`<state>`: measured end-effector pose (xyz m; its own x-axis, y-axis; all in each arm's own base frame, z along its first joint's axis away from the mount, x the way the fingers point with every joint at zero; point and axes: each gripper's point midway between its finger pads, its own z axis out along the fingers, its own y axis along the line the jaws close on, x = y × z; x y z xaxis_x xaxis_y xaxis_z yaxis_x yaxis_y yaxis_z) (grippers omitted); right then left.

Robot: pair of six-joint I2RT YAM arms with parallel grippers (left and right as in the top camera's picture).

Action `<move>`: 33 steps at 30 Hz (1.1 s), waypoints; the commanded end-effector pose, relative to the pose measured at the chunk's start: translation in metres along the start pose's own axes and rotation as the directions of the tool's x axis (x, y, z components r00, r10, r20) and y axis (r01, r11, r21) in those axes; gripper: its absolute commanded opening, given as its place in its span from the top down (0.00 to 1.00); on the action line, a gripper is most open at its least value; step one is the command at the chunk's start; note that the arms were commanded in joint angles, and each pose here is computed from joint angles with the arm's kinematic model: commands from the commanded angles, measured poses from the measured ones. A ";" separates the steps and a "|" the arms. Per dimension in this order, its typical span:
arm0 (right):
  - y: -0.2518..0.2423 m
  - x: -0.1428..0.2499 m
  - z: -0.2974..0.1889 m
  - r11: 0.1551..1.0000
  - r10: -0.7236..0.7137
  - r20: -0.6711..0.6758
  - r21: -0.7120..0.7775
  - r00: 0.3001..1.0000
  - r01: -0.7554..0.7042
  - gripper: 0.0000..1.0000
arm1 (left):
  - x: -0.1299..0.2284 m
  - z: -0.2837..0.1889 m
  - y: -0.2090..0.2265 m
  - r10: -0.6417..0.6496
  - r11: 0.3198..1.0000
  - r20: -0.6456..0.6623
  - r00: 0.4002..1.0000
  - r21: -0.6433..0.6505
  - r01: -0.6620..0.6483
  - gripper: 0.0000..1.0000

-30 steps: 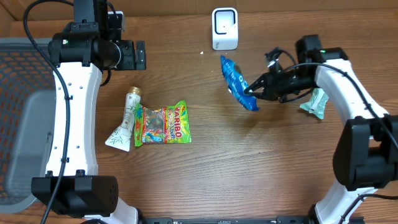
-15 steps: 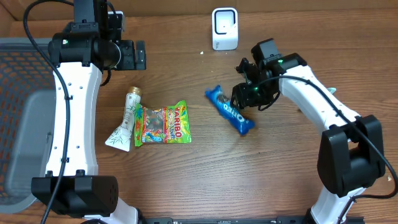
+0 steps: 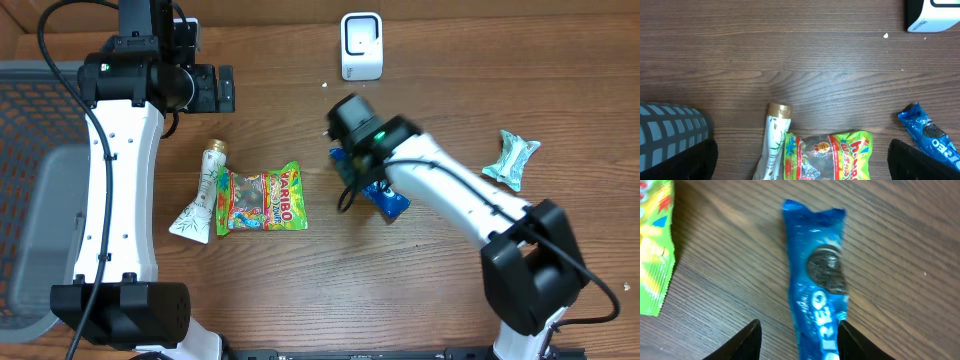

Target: Scan the item barcode

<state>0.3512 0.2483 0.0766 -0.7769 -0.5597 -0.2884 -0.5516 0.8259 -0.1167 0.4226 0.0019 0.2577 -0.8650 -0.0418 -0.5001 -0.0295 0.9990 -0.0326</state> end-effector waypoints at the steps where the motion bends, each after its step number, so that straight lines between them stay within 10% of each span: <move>1: -0.015 0.006 0.012 0.984 -0.043 -0.007 0.171 0.999 0.043 0.51 | 0.001 0.000 -0.004 -0.012 1.000 -0.001 1.000 0.010 0.012 0.00; 24: -0.014 0.017 0.078 0.974 -0.090 -0.073 0.201 0.993 0.103 0.50 | 0.001 0.000 -0.004 -0.012 1.000 -0.001 1.000 0.010 0.012 0.00; 33: -0.013 0.025 0.087 0.974 -0.083 -0.104 0.200 0.991 0.103 0.95 | 0.001 0.000 -0.004 -0.012 1.000 -0.001 1.000 0.010 0.012 0.00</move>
<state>0.3731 0.2370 0.0070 -0.7364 -0.6369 -0.2283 -0.5528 0.7609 -0.3397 0.4226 0.0019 0.2577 -0.8650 -0.0418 -0.5001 -0.0296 0.9990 -0.0322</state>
